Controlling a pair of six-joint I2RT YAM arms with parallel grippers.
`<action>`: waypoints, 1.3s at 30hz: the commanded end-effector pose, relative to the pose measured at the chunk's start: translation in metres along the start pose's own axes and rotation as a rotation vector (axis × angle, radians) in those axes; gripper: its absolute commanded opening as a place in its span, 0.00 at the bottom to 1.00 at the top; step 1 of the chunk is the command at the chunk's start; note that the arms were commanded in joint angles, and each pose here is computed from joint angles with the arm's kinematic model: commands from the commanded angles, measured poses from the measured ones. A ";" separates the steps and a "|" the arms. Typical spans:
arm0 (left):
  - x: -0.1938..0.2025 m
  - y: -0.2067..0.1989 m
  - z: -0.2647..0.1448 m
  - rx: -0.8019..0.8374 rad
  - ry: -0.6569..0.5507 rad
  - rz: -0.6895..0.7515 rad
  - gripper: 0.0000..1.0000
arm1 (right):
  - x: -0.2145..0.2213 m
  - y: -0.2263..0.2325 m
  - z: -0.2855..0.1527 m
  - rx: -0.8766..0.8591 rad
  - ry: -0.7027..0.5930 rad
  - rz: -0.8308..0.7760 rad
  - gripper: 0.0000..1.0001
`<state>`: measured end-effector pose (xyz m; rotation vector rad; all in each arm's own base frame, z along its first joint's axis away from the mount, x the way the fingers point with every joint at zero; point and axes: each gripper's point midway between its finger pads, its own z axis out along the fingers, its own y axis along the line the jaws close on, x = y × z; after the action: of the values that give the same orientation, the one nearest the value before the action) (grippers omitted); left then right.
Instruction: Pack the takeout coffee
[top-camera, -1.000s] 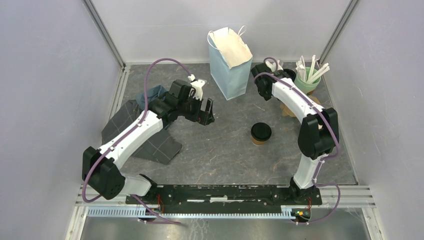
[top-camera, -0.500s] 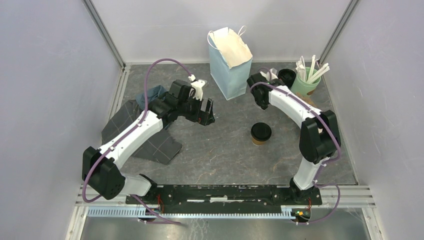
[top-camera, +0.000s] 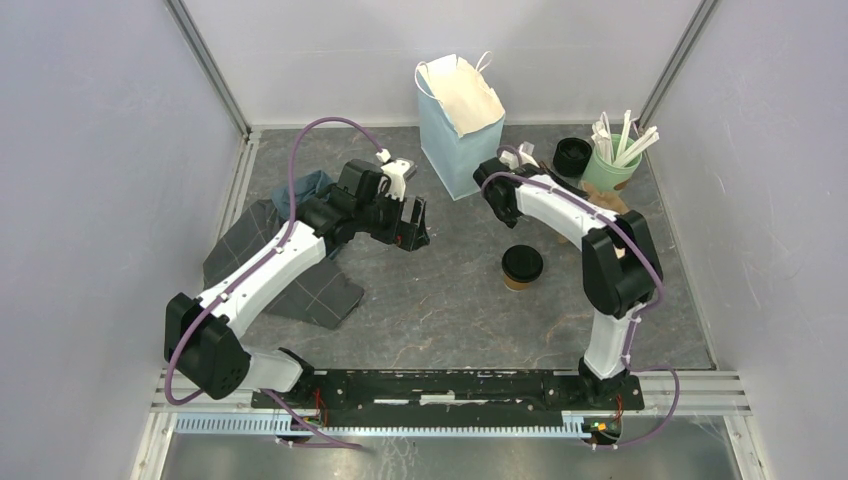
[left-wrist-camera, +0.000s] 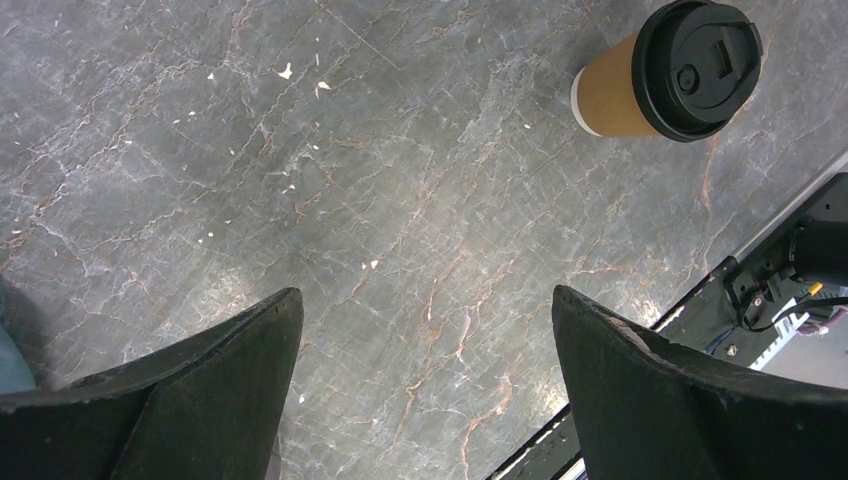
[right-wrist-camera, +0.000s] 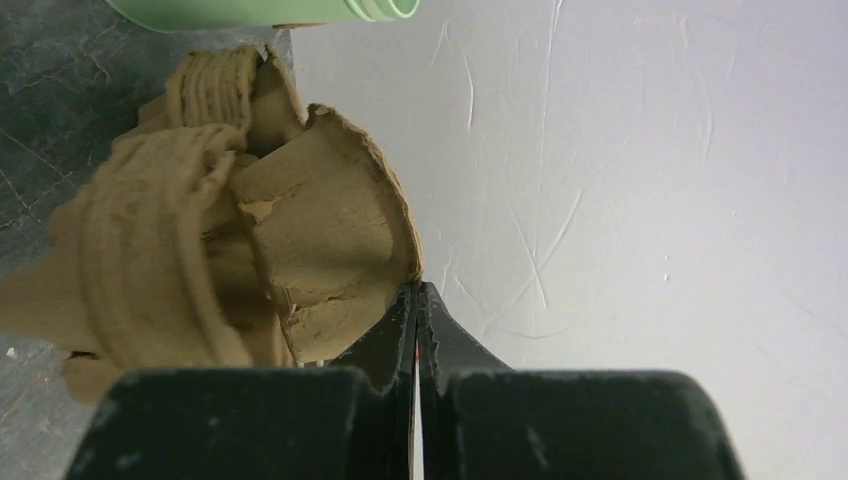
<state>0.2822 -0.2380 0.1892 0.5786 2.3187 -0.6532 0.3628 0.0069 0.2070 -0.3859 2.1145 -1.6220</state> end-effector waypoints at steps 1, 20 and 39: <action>-0.016 -0.007 -0.004 0.046 -0.057 0.065 1.00 | -0.002 -0.006 0.001 0.112 0.015 -0.027 0.00; -0.015 -0.007 -0.008 0.044 -0.058 0.055 1.00 | 0.000 0.004 -0.007 0.081 -0.006 -0.017 0.00; -0.020 -0.010 -0.011 0.055 -0.066 0.069 1.00 | 0.017 -0.053 0.011 0.127 0.033 0.088 0.00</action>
<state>0.2795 -0.2405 0.1899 0.5898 2.3192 -0.6810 0.3438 -0.0451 0.2444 -0.1960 2.0398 -1.7850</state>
